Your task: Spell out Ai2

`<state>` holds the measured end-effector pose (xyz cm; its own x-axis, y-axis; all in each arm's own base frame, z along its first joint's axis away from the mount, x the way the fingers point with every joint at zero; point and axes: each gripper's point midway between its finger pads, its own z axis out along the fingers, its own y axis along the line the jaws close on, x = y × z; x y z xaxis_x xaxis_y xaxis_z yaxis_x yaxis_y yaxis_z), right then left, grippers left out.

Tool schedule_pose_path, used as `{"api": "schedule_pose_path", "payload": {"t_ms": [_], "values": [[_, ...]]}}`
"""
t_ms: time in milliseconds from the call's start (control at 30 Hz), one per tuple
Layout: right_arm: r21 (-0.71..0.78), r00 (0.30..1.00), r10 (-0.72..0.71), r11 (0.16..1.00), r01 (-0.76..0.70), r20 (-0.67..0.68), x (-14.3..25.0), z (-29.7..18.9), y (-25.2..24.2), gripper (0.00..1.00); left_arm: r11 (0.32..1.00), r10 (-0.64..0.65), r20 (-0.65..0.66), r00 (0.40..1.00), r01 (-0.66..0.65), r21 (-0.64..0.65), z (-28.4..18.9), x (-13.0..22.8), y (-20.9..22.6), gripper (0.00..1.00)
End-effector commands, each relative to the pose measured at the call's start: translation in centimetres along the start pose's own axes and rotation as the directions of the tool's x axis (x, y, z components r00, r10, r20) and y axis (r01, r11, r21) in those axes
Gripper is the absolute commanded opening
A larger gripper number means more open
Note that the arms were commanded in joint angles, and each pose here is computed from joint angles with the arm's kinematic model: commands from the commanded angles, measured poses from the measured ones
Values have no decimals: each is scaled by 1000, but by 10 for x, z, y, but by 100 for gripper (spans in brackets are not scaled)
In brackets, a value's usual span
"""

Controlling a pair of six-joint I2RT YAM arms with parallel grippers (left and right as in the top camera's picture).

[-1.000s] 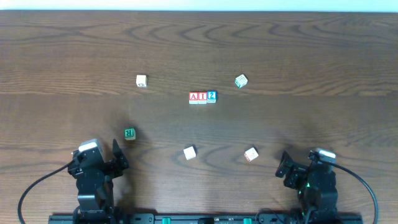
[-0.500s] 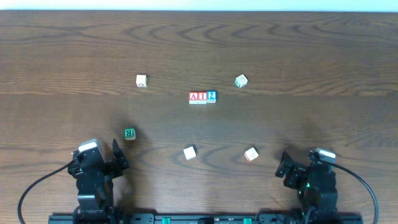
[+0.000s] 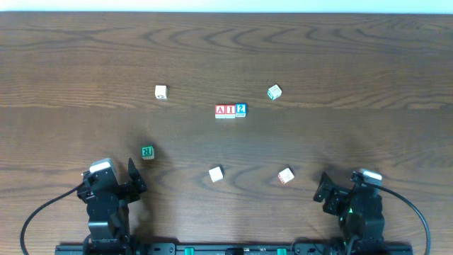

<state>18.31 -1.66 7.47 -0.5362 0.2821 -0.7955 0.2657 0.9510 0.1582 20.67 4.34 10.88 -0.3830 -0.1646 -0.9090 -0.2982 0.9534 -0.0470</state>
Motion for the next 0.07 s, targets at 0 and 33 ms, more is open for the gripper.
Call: {"api": "schedule_pose_path", "payload": {"t_ms": [0,33], "values": [[11,1000,17,1000,-17,-2,3,2,-3,99,1000,-6,-9,1000,6,-15,3,6,3,95],[11,1000,17,1000,-17,-2,3,2,-3,99,1000,-6,-9,1000,6,-15,3,6,3,95]]}}
